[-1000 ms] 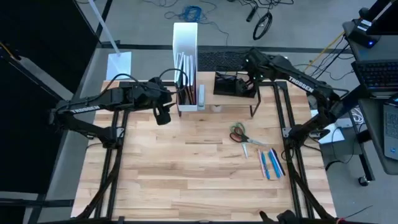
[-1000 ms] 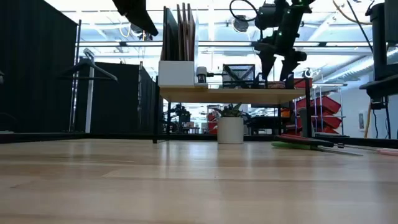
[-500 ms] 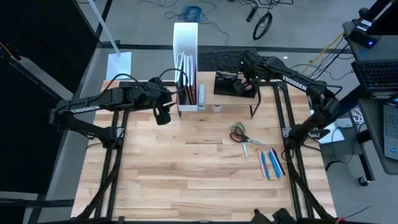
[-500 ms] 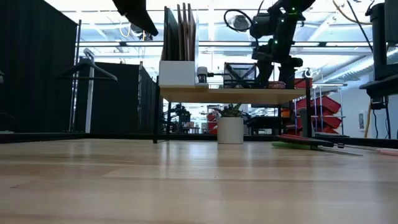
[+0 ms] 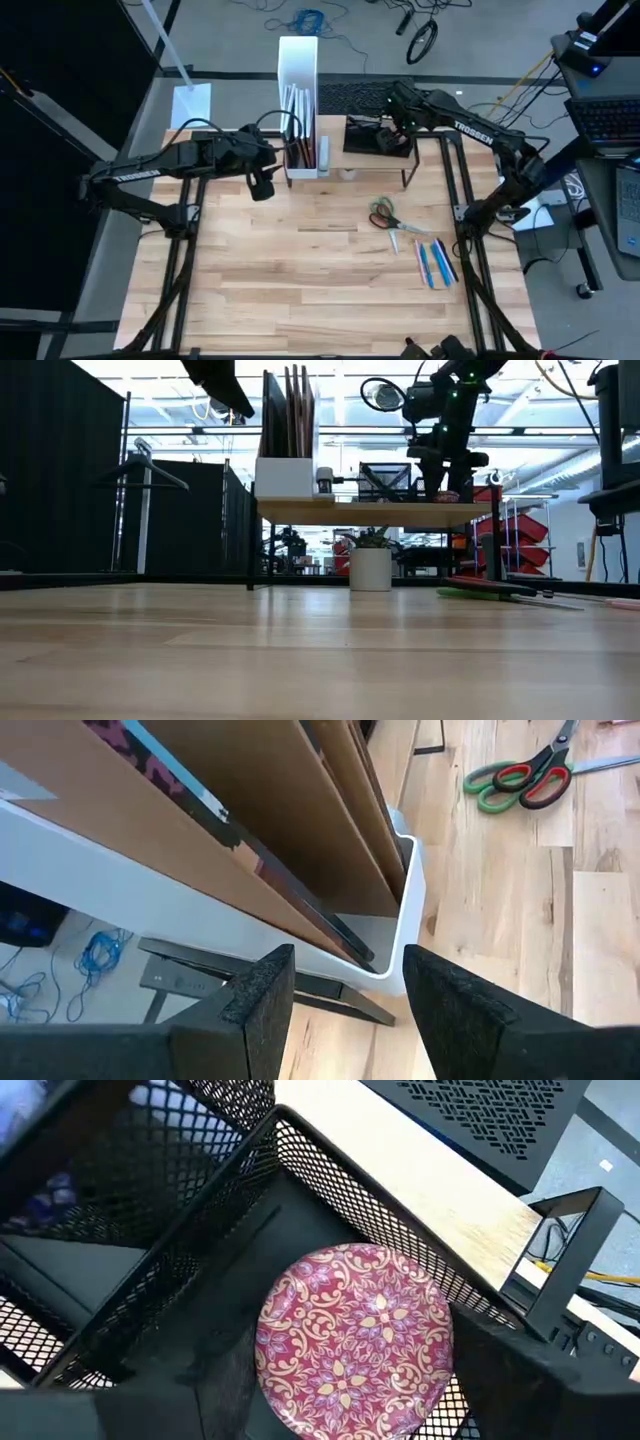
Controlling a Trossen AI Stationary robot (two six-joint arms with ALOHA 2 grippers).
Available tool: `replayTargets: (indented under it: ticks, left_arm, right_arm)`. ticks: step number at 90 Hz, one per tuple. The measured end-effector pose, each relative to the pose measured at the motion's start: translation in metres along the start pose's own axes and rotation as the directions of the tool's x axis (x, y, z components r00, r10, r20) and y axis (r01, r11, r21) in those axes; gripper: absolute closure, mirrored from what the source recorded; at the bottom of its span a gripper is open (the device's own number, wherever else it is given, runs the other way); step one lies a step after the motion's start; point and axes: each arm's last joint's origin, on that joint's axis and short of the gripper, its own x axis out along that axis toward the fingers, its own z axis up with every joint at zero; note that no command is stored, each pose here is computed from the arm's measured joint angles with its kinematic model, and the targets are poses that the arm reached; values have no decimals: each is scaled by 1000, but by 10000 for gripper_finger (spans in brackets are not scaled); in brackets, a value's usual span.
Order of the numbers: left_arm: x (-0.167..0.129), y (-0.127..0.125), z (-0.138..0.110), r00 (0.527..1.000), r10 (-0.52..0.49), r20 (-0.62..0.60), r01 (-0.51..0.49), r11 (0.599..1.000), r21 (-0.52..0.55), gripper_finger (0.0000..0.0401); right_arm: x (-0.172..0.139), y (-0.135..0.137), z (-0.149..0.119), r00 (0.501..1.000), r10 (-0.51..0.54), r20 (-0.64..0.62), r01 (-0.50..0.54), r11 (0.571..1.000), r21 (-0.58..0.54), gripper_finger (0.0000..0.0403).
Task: Stock shelves
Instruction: Remove the red scented candle from the desk organizer on the shelf
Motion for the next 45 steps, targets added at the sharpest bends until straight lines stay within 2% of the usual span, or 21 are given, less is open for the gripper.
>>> replayTargets:
  ticks: [6, 28, 37, 45]
  left_arm:
    - [0, 0, 0, 1000, 0, 0, 0, 1000, 0, 225]
    - [0, 0, 0, 1000, 0, 0, 0, 1000, 0, 225]
    - [0, 0, 0, 1000, 0, 0, 0, 1000, 0, 225]
    - [0, 0, 0, 1000, 0, 0, 0, 1000, 0, 225]
  right_arm:
    - [0, 0, 0, 1000, 3, -1, -3, 1000, -1, 131]
    - [0, 1, -1, 1000, 17, -10, -17, 1000, -8, 38]
    - [0, 3, -1, 1000, 18, -9, -18, 1000, -13, 31]
    - [-1, 5, -2, 1000, 19, -9, -20, 1000, -22, 41]
